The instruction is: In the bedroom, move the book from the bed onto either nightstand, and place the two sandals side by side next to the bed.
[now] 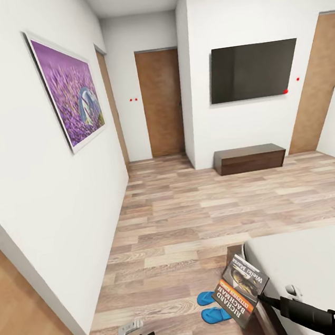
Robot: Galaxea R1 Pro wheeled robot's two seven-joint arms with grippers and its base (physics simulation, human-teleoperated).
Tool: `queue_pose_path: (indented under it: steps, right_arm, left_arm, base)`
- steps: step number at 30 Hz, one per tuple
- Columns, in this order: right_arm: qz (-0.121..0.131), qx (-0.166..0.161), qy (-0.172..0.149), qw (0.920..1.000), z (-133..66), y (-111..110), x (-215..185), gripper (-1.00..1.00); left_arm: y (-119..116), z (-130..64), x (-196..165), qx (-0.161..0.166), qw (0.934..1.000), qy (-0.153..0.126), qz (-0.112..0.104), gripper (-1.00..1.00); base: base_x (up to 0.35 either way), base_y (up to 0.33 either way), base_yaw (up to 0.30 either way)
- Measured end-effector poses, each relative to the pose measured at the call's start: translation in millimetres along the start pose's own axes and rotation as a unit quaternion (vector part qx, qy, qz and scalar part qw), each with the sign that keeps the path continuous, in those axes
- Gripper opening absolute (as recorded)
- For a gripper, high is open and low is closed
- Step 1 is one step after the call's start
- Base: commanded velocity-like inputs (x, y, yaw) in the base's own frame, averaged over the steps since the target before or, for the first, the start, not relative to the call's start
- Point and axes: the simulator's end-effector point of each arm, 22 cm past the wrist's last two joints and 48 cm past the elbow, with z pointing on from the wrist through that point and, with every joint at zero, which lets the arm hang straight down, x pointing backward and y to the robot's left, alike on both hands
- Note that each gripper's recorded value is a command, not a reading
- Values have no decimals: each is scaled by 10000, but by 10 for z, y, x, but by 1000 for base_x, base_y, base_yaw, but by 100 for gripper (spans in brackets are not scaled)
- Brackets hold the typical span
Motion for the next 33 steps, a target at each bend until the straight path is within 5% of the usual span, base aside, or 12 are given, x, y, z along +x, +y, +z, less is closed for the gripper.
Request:
queue_pose_path:
  steps: [25, 29, 33]
  right_arm:
    - [43, 98, 38, 9999, 2, -59, 35, -100]
    - [35, 1158, 43, 9933, -58, -534, 47, -100]
    - [44, 1474, 65, 9890, -91, -678, 67, -100]
  left_arm:
    - [85, 8, 24, -165, 9999, 31, 19, 100]
    - [378, 6, 85, -1033, 9946, 88, 51, 100]
    - [421, 12, 131, -1286, 9916, 124, 48, 100]
  base:
    - [0, 0, 267]
    - [0, 0, 216]
    - [0, 0, 211]
